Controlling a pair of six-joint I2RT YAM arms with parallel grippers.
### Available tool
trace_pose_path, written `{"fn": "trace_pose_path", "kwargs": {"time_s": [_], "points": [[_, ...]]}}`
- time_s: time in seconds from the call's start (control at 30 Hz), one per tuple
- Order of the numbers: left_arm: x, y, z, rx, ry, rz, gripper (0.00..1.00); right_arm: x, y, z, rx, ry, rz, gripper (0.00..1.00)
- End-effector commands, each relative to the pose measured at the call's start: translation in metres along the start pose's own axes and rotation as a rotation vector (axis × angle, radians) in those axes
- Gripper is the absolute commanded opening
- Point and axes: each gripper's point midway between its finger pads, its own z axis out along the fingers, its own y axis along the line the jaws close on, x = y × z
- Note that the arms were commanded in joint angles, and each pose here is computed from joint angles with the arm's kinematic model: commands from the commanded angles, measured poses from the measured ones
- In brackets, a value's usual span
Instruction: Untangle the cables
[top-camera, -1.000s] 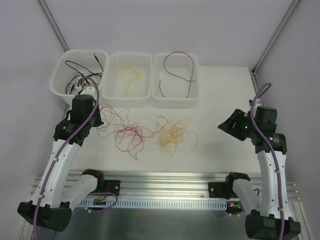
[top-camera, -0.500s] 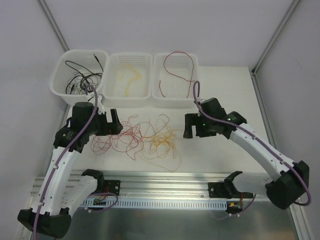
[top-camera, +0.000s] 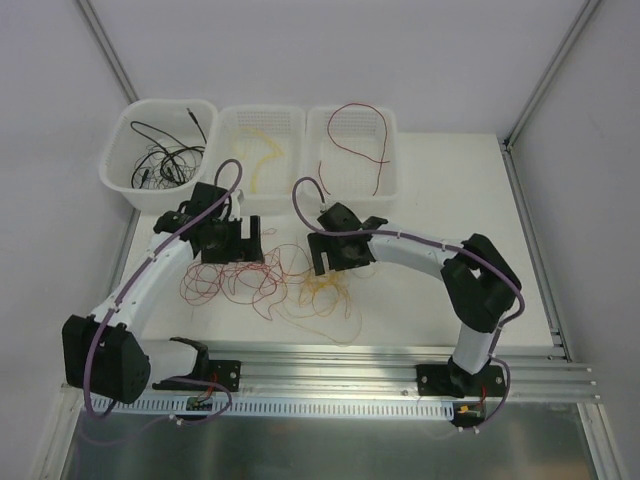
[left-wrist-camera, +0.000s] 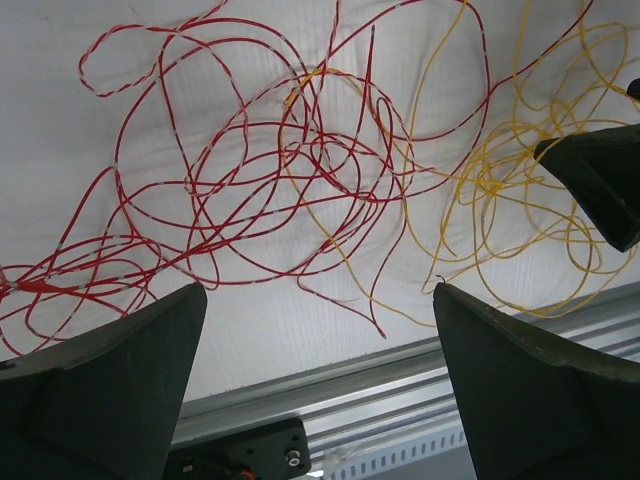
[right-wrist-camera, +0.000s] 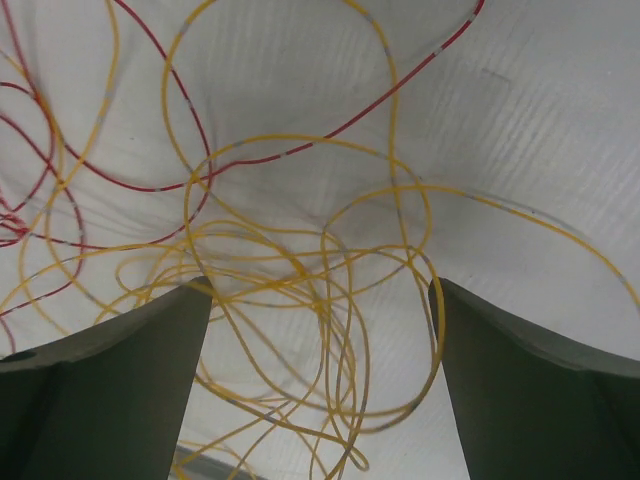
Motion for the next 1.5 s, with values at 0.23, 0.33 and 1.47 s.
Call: {"fn": "trace_pose_path", "kwargs": {"time_s": [0.23,0.33,1.47], "points": [[-0.016,-0.002,0.055,-0.211,0.013,0.011,0.95,0.016,-0.021,0.014,0.112,0.021,0.014,0.31],[-0.015,0.007,0.07,-0.267,0.026,-0.002,0.91,0.018,-0.026,0.01,0.131,0.022,0.004,0.01],[-0.019,0.091,0.048,-0.485,-0.101,-0.244,0.19,0.038,-0.279,-0.201,0.293,-0.471,0.881,0.01]]}}
